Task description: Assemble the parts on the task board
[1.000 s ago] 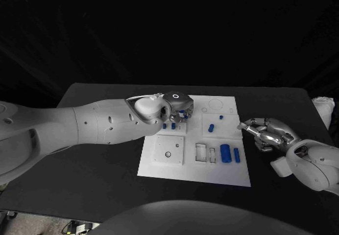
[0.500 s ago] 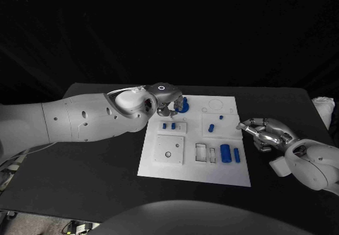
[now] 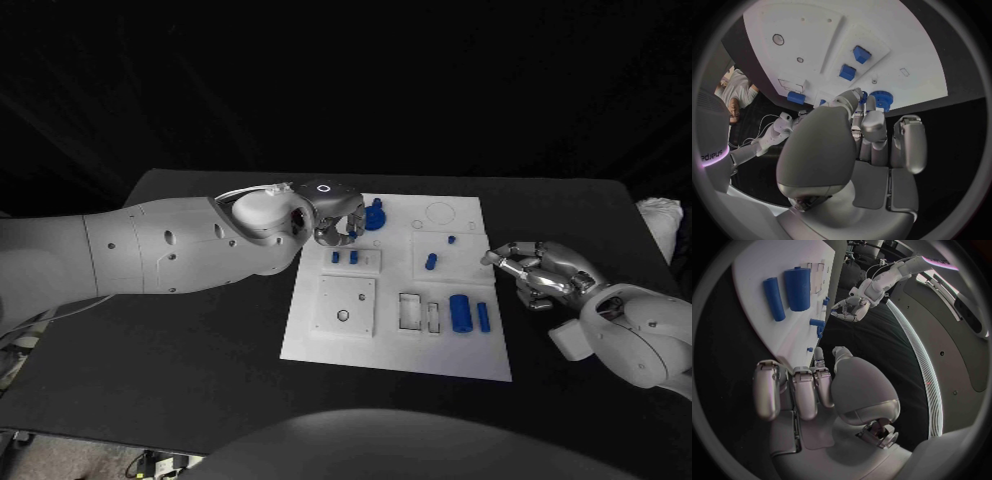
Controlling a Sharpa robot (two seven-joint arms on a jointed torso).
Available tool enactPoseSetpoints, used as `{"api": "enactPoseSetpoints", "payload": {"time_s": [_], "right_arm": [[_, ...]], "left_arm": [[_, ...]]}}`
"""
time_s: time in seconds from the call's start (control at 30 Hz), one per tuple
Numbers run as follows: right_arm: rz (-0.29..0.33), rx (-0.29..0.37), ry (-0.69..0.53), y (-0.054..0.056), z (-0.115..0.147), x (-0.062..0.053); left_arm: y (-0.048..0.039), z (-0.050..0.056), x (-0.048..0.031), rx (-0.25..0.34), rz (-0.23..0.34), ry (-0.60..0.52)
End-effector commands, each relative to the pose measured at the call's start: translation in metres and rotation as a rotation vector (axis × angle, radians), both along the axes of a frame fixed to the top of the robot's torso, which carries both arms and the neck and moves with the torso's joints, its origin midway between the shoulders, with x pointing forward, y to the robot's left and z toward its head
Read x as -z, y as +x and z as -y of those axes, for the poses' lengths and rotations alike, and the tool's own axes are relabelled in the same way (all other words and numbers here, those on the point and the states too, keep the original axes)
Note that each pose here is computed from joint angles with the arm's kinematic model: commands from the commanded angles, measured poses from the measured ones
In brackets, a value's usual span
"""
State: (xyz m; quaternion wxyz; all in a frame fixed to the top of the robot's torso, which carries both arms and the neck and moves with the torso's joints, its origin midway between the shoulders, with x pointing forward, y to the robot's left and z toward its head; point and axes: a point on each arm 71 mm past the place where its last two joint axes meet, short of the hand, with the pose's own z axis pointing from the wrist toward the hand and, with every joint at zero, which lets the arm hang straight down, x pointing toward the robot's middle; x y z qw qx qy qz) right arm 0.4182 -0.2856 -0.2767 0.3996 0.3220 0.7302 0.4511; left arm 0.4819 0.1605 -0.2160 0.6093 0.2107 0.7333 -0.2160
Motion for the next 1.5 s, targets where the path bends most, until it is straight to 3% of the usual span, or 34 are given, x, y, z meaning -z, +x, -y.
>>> {"api": "enactPoseSetpoints", "payload": {"time_s": [0.03,0.33,0.73,1.5], "right_arm": [[-0.008,-0.018,0.006,-0.001,-0.002,0.001],[-0.01,-0.02,0.006,-0.002,-0.002,0.001],[-0.014,-0.02,0.006,-0.003,-0.001,0.002],[-0.024,-0.021,0.007,-0.006,-0.001,0.006]], "left_arm": [[0.0005,0.0,0.002,-0.007,-0.012,0.007],[0.0014,-0.004,0.0029,-0.013,0.019,0.029],[0.003,-0.007,0.0082,-0.042,0.018,0.06],[0.0056,-0.005,0.0136,-0.043,0.04,0.055]]}}
